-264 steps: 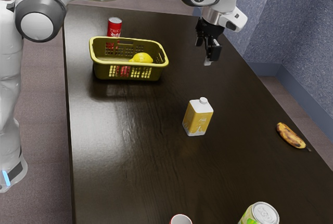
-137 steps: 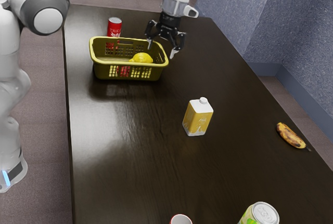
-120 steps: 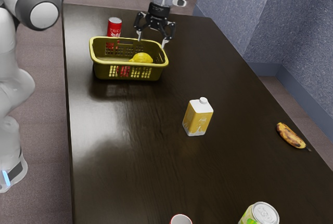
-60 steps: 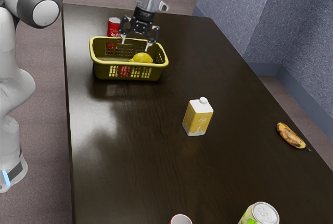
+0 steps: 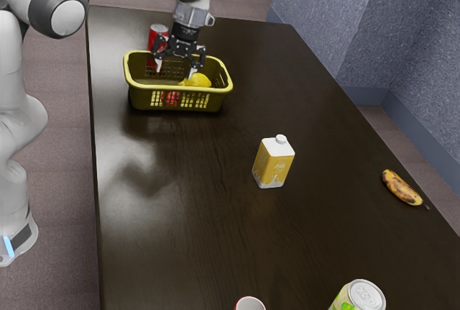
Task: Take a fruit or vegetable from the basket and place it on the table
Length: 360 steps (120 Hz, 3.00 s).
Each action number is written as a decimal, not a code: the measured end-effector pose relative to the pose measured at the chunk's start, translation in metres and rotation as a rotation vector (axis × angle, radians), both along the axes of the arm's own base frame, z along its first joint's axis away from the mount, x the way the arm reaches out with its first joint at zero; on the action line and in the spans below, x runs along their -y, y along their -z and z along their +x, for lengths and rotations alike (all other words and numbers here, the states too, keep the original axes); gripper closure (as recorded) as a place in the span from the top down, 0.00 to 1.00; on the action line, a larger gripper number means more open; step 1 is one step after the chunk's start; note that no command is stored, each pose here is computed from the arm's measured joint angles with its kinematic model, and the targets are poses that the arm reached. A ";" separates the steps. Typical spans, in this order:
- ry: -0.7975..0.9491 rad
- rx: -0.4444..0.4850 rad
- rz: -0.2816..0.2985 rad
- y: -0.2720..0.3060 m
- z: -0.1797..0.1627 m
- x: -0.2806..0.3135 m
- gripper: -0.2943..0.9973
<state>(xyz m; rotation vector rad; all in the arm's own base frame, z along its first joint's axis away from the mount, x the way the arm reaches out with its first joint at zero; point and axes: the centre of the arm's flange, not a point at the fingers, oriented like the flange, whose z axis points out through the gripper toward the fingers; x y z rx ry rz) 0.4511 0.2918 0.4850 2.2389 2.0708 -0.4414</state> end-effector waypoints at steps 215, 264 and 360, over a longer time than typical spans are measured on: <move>-0.084 -0.035 -0.034 0.060 0.002 0.017 0.45; -0.086 -0.057 -0.030 0.037 -0.001 0.007 0.43; 0.473 -0.112 0.097 -0.071 0.086 0.228 0.47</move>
